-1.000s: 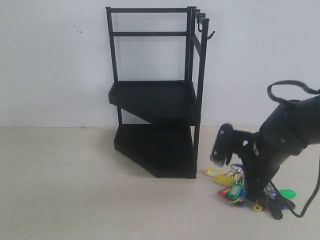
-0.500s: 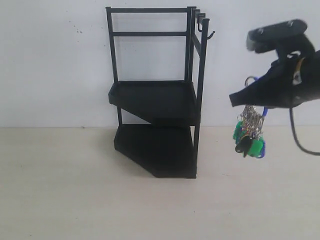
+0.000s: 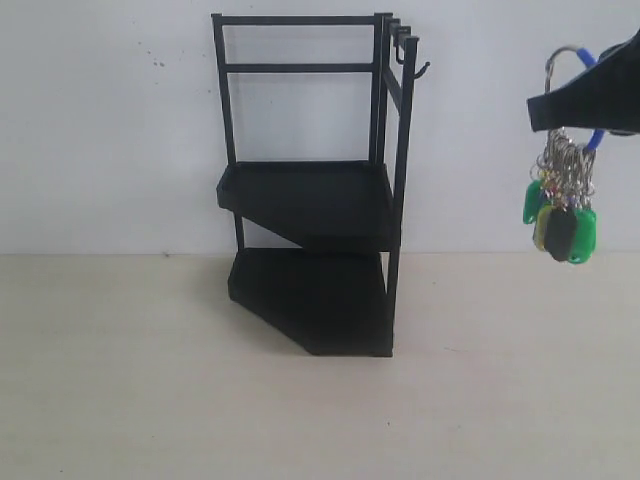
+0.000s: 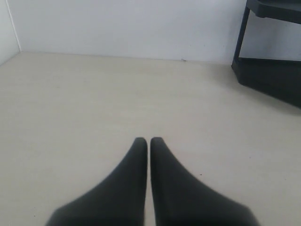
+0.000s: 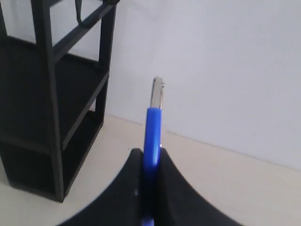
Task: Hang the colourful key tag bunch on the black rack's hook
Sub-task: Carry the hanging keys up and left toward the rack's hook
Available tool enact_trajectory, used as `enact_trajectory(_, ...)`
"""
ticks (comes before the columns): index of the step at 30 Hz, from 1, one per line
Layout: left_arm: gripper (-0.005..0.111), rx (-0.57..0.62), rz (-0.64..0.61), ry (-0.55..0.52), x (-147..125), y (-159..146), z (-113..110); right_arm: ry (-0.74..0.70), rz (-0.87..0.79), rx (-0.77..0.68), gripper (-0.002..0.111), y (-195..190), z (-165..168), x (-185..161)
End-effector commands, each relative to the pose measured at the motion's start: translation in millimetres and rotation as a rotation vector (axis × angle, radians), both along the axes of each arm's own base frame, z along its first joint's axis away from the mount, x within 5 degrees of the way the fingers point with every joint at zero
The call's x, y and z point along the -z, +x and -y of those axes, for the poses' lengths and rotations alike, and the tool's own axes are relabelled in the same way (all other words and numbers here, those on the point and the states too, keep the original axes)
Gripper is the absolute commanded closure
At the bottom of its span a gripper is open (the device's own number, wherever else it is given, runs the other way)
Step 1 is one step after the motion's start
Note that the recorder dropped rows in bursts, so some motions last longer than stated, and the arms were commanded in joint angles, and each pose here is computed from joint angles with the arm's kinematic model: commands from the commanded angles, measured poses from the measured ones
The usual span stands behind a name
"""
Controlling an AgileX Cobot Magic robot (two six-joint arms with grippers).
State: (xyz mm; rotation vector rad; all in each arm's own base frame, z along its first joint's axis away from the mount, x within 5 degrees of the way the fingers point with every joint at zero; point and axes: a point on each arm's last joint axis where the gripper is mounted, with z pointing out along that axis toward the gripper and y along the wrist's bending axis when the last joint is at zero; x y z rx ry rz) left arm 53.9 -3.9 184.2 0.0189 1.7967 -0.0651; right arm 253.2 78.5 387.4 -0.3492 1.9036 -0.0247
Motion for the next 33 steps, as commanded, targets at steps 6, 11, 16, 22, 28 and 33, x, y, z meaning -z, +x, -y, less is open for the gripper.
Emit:
enact_trajectory(6,0.102,-0.003,0.002,-0.007,-1,0,0,0.074,0.068,0.012,0.109,7,8,-2)
enact_trajectory(11,0.102,-0.003,0.002,-0.007,-1,0,0,-0.096,0.011,-0.113,0.109,1,-10,19)
enact_trajectory(16,0.102,-0.003,0.002,-0.007,-1,0,0,0.158,0.087,0.023,0.109,9,6,6)
enact_trajectory(22,0.102,-0.003,0.002,-0.007,-1,0,0,-0.161,0.119,-0.107,0.109,5,-6,20)
enact_trajectory(28,0.102,-0.003,0.002,-0.007,-1,0,0,0.226,0.124,0.098,0.109,13,18,2)
enact_trajectory(33,0.102,-0.003,0.002,-0.007,-1,0,0,-0.172,0.128,-0.097,0.109,5,-4,23)
